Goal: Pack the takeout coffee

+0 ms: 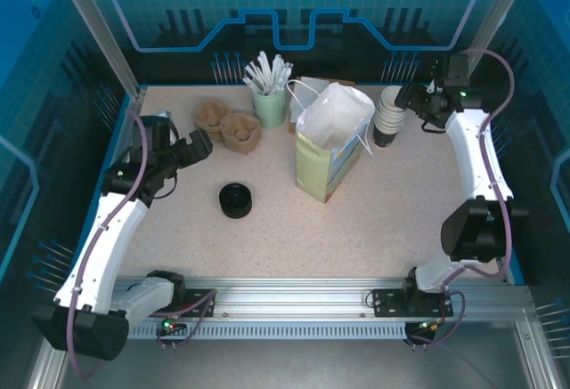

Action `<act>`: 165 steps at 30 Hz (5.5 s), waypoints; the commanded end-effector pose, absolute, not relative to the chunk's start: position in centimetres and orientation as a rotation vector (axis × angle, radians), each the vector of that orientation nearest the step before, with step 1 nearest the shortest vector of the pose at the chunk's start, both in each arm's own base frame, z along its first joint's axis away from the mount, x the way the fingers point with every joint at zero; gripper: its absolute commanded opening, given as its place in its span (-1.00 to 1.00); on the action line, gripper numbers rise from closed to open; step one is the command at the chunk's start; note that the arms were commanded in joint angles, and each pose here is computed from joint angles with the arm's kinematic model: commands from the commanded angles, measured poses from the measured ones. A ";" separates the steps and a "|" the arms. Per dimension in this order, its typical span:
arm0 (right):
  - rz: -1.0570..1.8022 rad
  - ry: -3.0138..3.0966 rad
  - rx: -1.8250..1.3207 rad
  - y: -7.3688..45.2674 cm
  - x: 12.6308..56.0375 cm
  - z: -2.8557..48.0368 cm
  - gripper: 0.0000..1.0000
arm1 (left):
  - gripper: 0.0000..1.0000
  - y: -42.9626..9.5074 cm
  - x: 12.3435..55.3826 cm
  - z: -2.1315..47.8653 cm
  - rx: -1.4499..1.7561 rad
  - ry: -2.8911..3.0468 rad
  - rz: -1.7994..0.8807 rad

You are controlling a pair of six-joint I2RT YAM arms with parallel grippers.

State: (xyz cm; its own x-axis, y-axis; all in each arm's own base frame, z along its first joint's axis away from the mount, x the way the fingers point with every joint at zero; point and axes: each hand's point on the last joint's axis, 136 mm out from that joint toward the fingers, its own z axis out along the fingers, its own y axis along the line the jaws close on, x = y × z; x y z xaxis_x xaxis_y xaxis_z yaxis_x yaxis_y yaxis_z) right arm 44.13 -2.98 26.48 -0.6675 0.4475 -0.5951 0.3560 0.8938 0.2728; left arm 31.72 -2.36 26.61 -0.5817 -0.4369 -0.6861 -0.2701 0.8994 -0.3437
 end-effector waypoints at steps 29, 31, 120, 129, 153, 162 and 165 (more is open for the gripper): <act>0.075 2.489 0.574 -5.1 50.8 22.7 -0.27 | 0.98 -2.8 32.1 25.1 -0.461 2.305 -0.231; 0.076 2.488 0.575 -5.2 50.9 22.6 -0.29 | 0.98 -2.7 32.0 25.1 -0.464 2.305 -0.226; 0.553 2.481 -0.098 15.8 22.2 19.3 -0.99 | 0.89 -9.6 27.4 14.4 -0.482 2.554 -0.542; 0.545 2.535 -0.183 20.0 22.0 15.7 -0.96 | 0.73 -8.6 27.0 12.6 -0.455 2.637 -0.360; 0.428 2.606 -0.253 23.7 22.9 11.5 -0.91 | 0.45 -8.6 27.6 10.1 -0.490 2.694 -0.280; 0.430 2.615 -0.280 24.5 22.8 11.0 -0.78 | 0.25 -8.5 27.4 9.7 -0.475 2.714 -0.249; 0.434 2.613 -0.275 24.5 22.8 11.1 -0.61 | 0.12 -8.6 27.4 9.5 -0.468 2.723 -0.245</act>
State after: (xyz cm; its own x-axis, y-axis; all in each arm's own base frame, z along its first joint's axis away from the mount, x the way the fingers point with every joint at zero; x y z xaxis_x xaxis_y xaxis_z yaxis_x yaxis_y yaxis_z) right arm 22.86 24.11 10.90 -0.8689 -0.1154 -0.4814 -0.2663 0.9287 0.2580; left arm 27.27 -8.56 9.48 -0.8720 -0.3686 -0.3220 -0.2973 0.9215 -0.2498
